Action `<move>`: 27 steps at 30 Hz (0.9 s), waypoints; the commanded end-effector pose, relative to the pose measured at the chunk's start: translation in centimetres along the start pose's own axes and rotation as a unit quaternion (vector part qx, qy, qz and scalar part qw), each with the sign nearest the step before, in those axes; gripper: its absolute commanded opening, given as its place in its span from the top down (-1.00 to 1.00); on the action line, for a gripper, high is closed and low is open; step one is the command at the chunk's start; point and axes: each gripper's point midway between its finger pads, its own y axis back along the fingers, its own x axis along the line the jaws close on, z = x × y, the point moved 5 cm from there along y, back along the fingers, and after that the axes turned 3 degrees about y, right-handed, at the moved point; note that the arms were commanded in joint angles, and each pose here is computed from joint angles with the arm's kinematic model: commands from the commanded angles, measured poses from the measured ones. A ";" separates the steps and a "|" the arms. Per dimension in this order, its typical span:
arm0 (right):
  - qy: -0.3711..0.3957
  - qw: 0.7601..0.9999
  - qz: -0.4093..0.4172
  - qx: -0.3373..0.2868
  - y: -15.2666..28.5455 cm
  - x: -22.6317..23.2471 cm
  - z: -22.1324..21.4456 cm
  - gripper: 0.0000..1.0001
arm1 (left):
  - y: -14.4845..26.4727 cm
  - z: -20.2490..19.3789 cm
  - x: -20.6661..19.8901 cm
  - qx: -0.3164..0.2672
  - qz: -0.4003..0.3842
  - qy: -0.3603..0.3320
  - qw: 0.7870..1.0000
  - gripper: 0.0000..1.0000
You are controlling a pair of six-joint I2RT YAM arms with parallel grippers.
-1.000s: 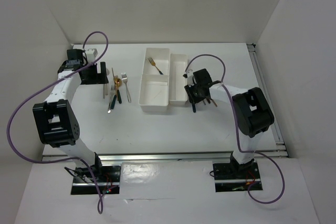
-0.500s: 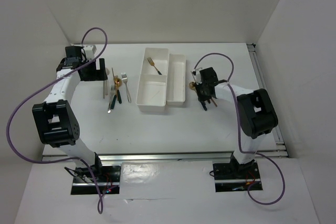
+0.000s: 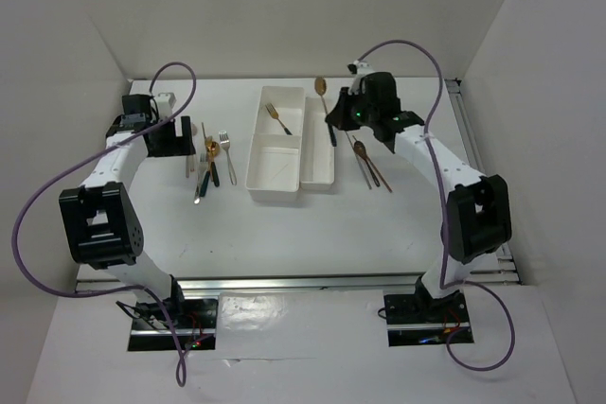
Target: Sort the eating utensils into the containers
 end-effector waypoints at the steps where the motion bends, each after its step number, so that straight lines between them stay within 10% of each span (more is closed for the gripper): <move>1: -0.035 0.992 0.123 -0.002 -1.5 7.3 0.3 1.00 | 1.9 1.5 -0.4 -0.047 0.008 0.000 0.999 -1.00; 17: -0.021 0.985 0.161 0.054 -7.6 13.2 -6.8 1.00 | 3.1 0.7 -0.1 -0.049 0.023 -0.014 0.998 -1.00; 23: 0.002 0.981 0.178 0.079 -8.1 13.3 -8.7 -0.14 | 2.9 0.9 -0.3 -0.049 0.016 -0.014 0.999 -1.00; 27: 0.027 0.982 0.182 0.053 -7.2 13.6 -6.9 -0.32 | 2.5 0.1 -0.4 -0.038 0.010 -0.012 0.999 -1.00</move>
